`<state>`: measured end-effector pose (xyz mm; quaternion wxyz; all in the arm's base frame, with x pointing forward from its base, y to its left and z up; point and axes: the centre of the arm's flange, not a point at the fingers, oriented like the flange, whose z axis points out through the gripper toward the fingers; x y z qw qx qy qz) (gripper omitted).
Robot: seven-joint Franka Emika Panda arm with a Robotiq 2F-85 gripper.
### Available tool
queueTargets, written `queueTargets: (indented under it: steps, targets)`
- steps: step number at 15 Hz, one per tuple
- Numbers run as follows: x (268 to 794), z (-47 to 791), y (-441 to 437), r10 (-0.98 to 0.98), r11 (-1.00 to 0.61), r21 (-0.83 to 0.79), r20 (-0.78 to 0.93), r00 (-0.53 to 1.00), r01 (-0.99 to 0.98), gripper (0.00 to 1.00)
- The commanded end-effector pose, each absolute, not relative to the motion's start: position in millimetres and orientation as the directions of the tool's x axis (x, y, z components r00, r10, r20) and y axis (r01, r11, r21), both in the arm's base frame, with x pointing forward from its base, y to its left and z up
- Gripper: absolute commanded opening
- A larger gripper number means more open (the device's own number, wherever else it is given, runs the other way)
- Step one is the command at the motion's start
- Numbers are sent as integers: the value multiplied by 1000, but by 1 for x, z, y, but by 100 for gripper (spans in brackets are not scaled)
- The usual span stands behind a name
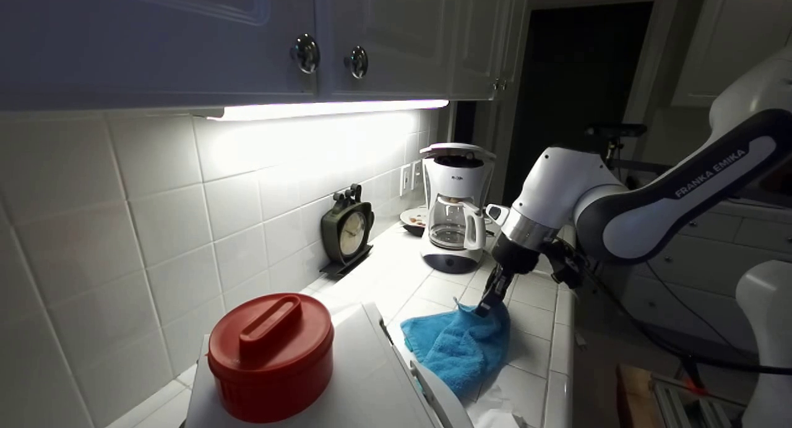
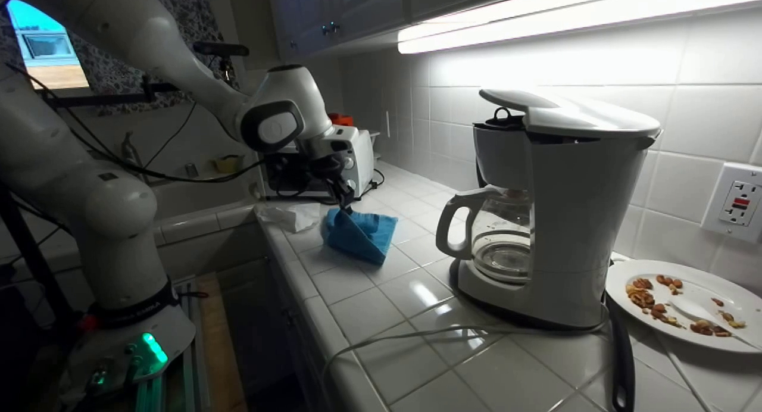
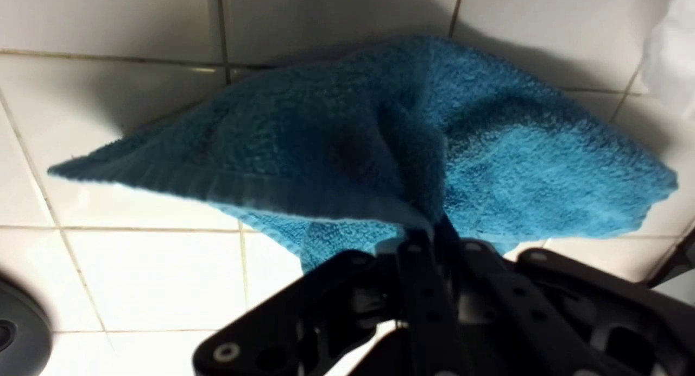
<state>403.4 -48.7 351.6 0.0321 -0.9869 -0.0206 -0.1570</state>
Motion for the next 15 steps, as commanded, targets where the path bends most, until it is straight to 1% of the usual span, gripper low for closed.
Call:
queueTargets:
  steps: [1, 8, 9, 10, 15]
  targets:
    - [363, 371, -54, 79, -988, -110, 267, 960, 112, 5]
    - [354, 366, -50, 146, -976, -136, 171, 974, 171, 5]
    - [355, 360, -48, 154, -975, -137, 149, 977, 174, 31]
    - [355, 357, -47, 161, -974, -137, 130, 978, 178, 32]
    - [352, 355, -60, 144, -986, -67, 91, 985, 150, 65]
